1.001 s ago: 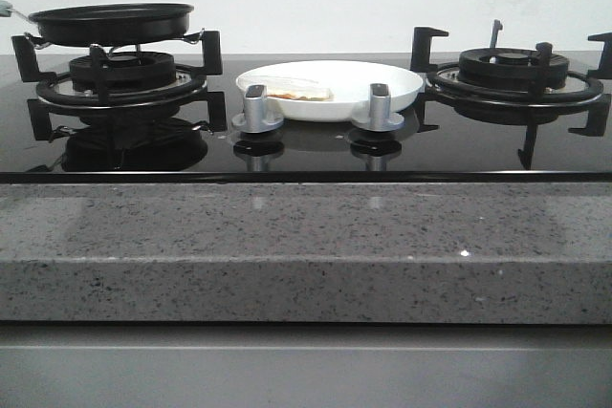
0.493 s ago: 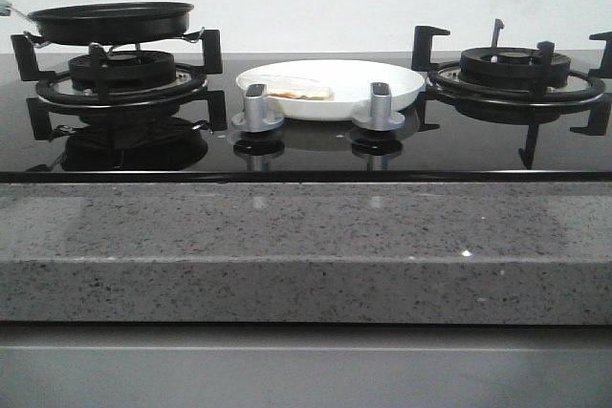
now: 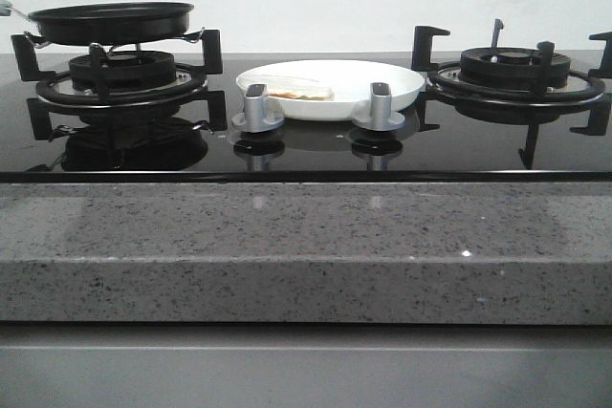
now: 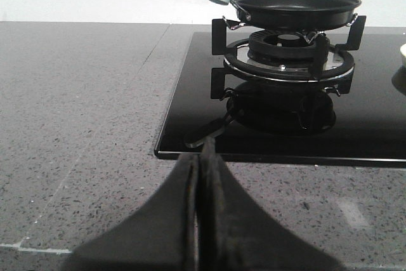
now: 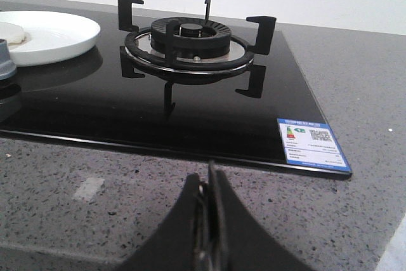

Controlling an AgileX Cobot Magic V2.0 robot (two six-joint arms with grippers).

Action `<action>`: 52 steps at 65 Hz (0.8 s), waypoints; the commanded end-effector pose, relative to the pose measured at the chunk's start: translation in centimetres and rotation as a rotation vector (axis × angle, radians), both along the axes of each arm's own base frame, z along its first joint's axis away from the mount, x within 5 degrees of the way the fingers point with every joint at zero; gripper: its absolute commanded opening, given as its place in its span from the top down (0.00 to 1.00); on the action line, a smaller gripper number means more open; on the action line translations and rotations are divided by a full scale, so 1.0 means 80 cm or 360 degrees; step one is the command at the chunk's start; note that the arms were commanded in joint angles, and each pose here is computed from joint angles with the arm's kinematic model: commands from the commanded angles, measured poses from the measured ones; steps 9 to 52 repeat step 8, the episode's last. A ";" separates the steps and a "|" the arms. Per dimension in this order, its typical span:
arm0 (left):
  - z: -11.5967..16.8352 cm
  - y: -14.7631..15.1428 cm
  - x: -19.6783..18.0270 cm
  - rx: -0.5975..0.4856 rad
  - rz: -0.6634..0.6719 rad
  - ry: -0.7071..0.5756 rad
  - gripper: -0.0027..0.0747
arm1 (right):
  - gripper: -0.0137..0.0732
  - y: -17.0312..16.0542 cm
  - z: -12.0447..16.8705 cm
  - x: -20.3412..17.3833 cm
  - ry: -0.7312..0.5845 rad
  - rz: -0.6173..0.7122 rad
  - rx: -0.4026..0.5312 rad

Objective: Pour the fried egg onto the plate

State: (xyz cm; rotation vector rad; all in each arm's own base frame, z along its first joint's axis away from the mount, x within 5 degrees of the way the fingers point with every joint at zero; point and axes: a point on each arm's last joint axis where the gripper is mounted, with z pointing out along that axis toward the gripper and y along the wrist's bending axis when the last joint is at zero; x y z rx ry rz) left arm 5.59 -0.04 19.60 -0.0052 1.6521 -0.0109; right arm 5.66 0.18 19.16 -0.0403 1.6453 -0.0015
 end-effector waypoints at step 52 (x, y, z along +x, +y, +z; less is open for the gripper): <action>0.010 0.000 -0.001 -0.0029 0.0008 -0.0166 0.99 | 0.91 -0.001 0.012 -0.002 -0.0160 -0.0020 -0.0025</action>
